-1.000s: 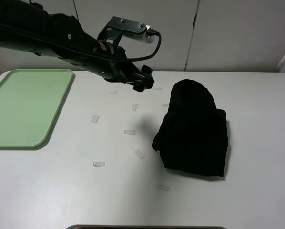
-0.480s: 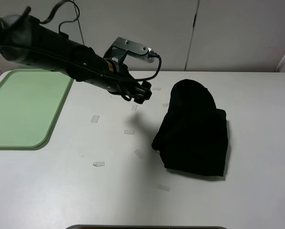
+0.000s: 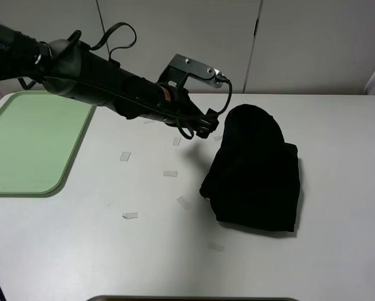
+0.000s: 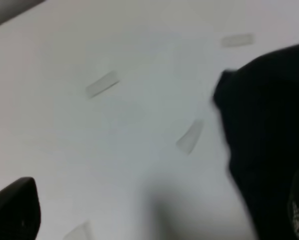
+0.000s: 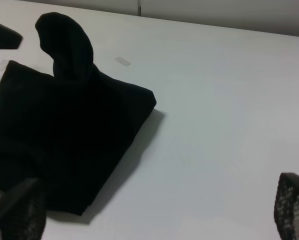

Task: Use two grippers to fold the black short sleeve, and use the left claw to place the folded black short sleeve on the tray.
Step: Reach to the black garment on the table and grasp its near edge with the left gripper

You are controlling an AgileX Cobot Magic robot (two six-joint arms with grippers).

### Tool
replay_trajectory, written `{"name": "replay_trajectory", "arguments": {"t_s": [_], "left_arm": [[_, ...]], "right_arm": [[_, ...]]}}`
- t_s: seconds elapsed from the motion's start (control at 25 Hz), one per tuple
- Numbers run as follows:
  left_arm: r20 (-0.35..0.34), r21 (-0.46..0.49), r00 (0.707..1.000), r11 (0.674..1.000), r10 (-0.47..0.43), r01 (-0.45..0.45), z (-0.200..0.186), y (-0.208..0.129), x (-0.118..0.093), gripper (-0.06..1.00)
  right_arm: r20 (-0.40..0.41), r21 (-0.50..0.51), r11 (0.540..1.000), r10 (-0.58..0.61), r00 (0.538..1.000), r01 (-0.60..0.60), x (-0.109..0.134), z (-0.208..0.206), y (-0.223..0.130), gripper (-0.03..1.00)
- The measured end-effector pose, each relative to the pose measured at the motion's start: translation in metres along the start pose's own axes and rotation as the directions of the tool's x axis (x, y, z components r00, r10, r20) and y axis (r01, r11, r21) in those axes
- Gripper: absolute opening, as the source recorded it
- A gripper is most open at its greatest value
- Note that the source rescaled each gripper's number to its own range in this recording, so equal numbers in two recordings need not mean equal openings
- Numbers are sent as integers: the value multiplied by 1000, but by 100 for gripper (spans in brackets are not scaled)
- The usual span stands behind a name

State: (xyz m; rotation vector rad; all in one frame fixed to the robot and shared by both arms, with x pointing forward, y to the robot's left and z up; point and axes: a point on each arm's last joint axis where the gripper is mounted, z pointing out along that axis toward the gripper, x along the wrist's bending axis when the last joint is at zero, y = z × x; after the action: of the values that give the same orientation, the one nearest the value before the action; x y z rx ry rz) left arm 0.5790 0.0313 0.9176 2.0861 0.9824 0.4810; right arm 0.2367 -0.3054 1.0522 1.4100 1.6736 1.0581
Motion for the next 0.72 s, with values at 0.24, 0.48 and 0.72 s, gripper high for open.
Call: {"name": "replay_trajectory", "arguments": {"t_s": [0.24, 0.48, 0.72], "left_arm": [[44, -46, 998, 998, 55, -53, 19, 0, -26, 100], [78, -144, 993, 987, 87, -75, 39, 3, -48, 100], [106, -240, 988, 967, 112, -84, 51, 10, -69, 100]], "right_arm": [[0, 0, 1000, 0, 1000, 0, 0, 0, 0, 100], [-1, 0, 1000, 0, 1000, 0, 0, 0, 0, 100], [-1, 0, 1000, 0, 1000, 0, 0, 0, 0, 100]]}}
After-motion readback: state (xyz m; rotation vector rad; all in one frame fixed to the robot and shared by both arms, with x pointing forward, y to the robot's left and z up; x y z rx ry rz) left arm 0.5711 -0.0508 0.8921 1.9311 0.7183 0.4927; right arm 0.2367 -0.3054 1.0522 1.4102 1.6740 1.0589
